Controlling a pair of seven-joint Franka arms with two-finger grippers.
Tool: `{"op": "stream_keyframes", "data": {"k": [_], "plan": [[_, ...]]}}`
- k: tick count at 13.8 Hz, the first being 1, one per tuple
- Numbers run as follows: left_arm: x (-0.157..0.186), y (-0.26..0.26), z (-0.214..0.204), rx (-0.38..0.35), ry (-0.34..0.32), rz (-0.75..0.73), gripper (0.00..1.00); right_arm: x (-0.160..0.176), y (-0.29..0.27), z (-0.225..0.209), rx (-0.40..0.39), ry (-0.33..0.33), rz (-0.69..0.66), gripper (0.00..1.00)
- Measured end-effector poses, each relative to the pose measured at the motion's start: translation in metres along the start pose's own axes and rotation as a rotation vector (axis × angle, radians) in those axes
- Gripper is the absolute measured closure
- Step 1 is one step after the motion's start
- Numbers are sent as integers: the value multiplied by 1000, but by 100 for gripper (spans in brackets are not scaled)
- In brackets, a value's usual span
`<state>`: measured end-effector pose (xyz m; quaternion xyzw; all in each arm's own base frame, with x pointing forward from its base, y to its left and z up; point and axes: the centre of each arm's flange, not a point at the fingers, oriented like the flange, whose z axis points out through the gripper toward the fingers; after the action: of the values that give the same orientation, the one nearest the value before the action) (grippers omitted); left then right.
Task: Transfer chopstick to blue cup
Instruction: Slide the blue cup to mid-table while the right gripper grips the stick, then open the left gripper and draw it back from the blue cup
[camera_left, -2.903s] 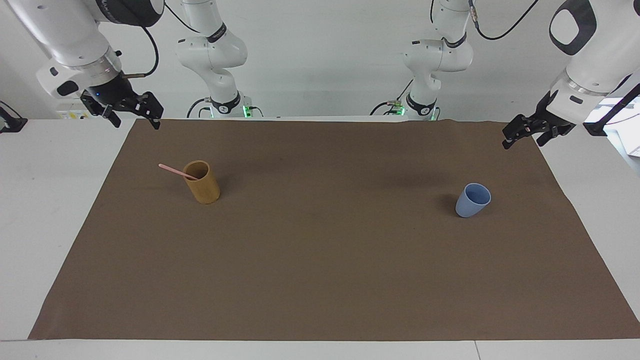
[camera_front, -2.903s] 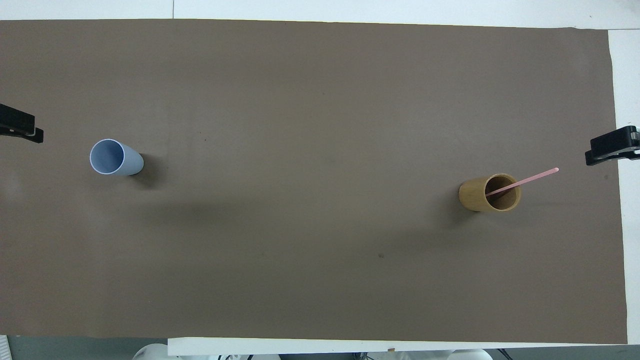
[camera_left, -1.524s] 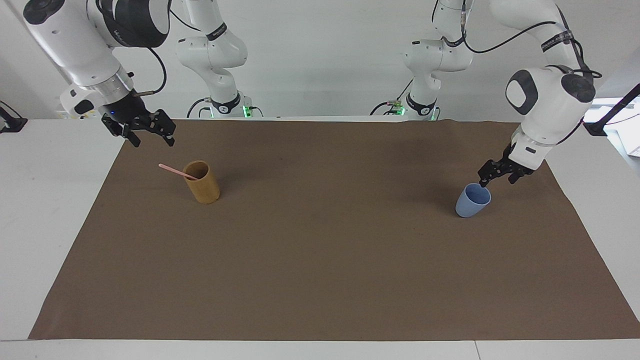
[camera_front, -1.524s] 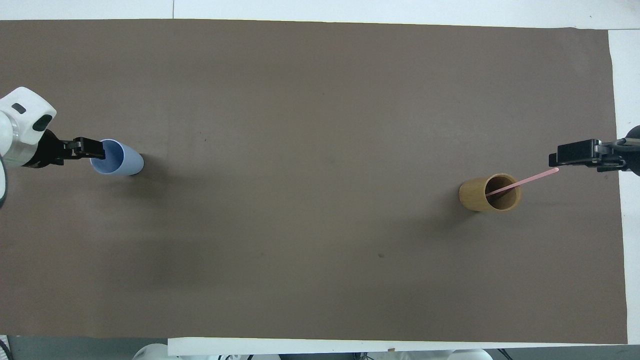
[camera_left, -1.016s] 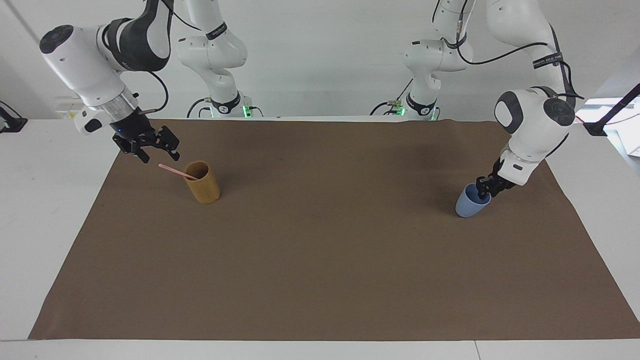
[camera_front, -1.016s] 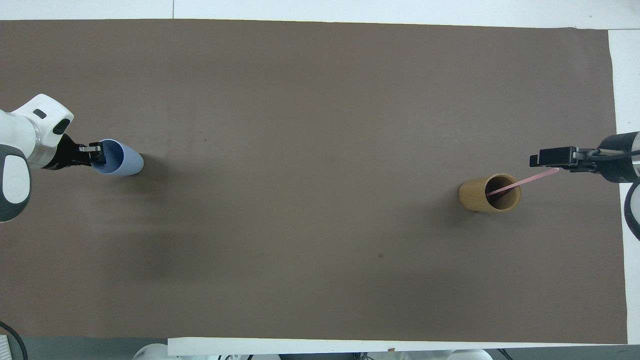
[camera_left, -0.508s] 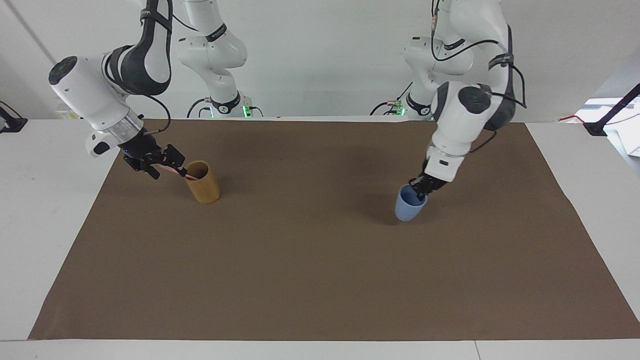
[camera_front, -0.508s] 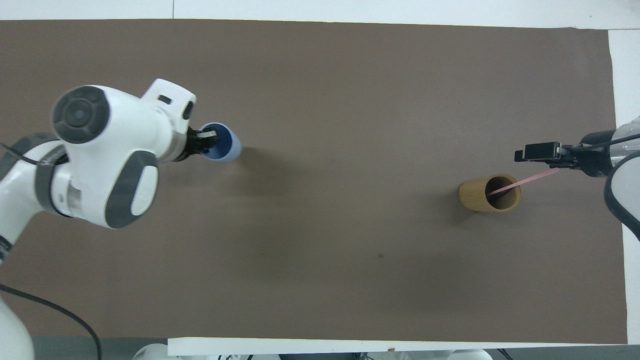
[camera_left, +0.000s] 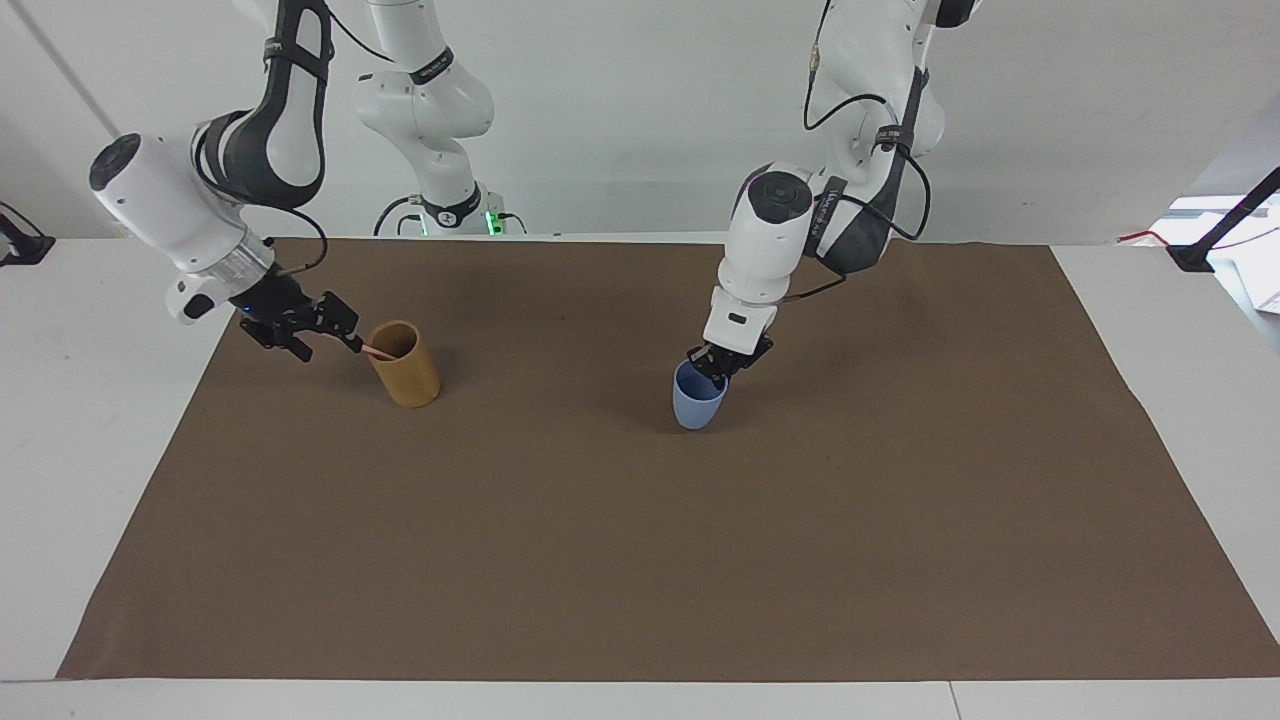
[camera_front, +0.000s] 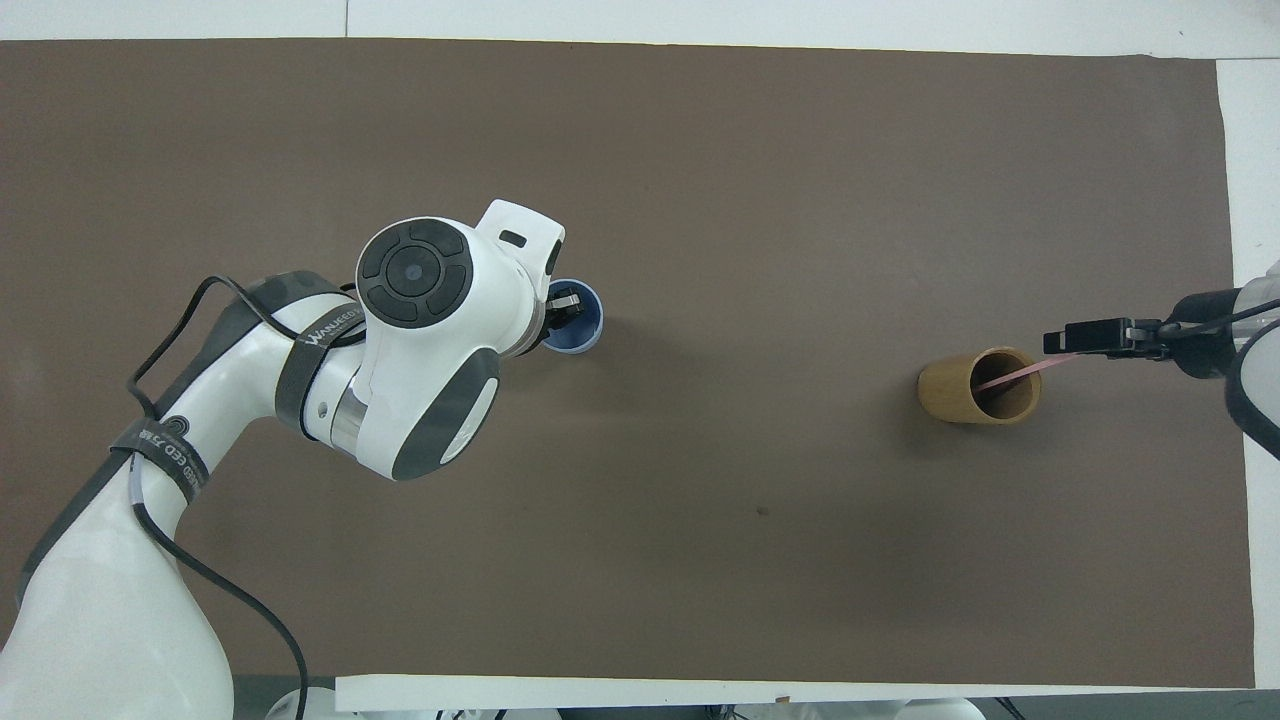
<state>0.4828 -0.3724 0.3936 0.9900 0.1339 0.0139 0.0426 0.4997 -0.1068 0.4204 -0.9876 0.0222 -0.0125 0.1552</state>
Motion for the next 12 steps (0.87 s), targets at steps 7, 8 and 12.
{"op": "stream_keyframes", "data": {"k": [7, 8, 12], "plan": [[13, -4, -55, 14, -22, -20, 15, -3, -5, 3, 6, -30, -13, 26], [25, -16, -87, 21, -31, -45, 2, -3, -6, 3, 6, -30, -14, 36], [107, -166, -210, 67, -17, 29, 0, -3, -8, 3, 9, -39, -20, 42]]}}
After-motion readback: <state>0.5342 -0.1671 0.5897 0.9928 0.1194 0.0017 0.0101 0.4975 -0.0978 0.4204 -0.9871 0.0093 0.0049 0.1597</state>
